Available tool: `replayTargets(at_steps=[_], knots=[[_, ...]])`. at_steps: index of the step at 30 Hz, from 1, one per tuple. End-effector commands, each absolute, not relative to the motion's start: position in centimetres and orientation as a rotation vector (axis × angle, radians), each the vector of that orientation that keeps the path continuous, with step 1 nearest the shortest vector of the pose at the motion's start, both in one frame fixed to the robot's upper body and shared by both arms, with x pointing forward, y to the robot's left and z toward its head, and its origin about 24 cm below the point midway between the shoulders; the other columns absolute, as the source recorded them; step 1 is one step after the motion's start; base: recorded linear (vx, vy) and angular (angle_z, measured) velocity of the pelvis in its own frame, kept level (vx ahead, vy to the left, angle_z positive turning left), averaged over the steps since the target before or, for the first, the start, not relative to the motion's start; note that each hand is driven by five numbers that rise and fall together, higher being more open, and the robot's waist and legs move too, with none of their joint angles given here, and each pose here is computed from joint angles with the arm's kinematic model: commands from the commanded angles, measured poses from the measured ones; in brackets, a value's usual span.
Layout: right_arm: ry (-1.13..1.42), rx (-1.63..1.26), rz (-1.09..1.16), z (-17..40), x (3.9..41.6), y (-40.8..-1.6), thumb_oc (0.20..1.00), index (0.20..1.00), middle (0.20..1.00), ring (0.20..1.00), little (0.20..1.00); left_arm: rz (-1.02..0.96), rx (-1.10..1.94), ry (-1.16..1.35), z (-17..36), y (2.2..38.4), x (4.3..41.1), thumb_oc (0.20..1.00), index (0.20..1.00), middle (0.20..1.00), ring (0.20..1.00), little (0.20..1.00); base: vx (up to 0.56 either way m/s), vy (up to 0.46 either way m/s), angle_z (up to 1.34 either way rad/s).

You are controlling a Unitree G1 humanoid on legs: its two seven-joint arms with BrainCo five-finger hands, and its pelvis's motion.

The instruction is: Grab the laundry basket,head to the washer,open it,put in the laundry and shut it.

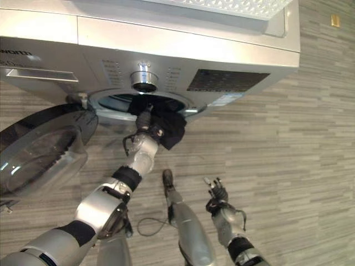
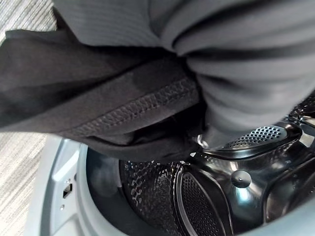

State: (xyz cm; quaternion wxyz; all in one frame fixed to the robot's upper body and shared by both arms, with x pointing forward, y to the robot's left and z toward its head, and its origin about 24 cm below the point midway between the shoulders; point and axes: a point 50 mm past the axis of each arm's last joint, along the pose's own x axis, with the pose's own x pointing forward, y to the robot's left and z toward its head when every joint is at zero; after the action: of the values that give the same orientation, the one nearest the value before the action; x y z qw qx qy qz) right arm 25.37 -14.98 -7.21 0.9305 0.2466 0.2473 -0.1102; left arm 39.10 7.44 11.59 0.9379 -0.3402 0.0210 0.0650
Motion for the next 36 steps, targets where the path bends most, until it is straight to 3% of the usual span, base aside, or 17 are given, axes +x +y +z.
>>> replayTargets(at_steps=[1,8,12,14,18,21,22,24,27,36], knots=[[0.464,0.535,-0.271,-6.9,25.3,-15.7,1.000,1.000,1.000,1.000,1.000,0.074,-0.745,-0.041,14.7,5.6,39.6,0.200,0.200,0.200,0.200,0.200,0.00,0.000,0.00],[0.464,0.535,-0.271,-6.9,25.3,-15.7,1.000,1.000,1.000,1.000,1.000,0.074,-0.745,-0.041,14.7,5.6,39.6,0.200,0.200,0.200,0.200,0.200,0.00,0.002,0.00],[0.397,0.578,-0.236,-5.5,26.1,-15.2,1.000,1.000,1.000,1.000,1.000,0.143,-0.778,-0.112,17.9,8.3,41.1,0.200,0.200,0.200,0.200,0.200,-0.04,-0.025,0.01],[0.279,0.600,-0.174,-2.9,27.1,-14.9,1.000,1.000,1.000,1.000,1.000,0.230,-0.842,-0.208,21.8,12.1,42.1,0.200,0.200,0.200,0.200,0.200,0.00,-0.080,0.12],[0.118,0.559,-0.088,0.6,27.6,-15.3,1.000,1.000,1.000,1.000,1.000,0.237,-1.168,-0.514,31.8,15.8,41.1,0.200,0.200,0.200,0.200,0.200,0.08,-0.105,0.07],[0.092,0.543,-0.085,1.1,27.6,-15.6,1.000,1.000,1.000,1.000,1.000,0.208,-1.193,-0.558,33.0,15.4,40.6,0.200,0.200,0.200,0.200,0.200,0.04,-0.087,-0.16],[0.052,0.512,-0.174,1.4,26.9,-18.9,1.000,1.000,1.000,1.000,1.000,-0.044,-1.234,-0.689,36.4,10.0,38.0,0.200,0.200,0.200,0.200,0.200,0.08,-0.227,-0.09],[0.057,0.533,-0.200,1.3,26.6,-19.4,1.000,1.000,1.000,1.000,1.000,-0.188,-1.291,-0.615,34.0,5.3,36.7,0.200,0.200,0.200,0.200,0.200,0.06,-0.177,0.14],[0.068,0.561,-0.144,1.4,26.2,-17.9,1.000,1.000,1.000,1.000,1.000,-0.166,-1.355,-0.410,28.9,2.5,36.9,0.200,0.200,0.200,0.200,0.200,0.00,-0.084,0.34],[0.008,0.539,-0.124,3.0,26.7,-18.7,1.000,1.000,1.000,1.000,1.000,-0.198,-1.395,-0.372,29.6,1.3,37.0,0.200,0.200,0.200,0.200,0.200,-0.01,-0.030,0.01]])
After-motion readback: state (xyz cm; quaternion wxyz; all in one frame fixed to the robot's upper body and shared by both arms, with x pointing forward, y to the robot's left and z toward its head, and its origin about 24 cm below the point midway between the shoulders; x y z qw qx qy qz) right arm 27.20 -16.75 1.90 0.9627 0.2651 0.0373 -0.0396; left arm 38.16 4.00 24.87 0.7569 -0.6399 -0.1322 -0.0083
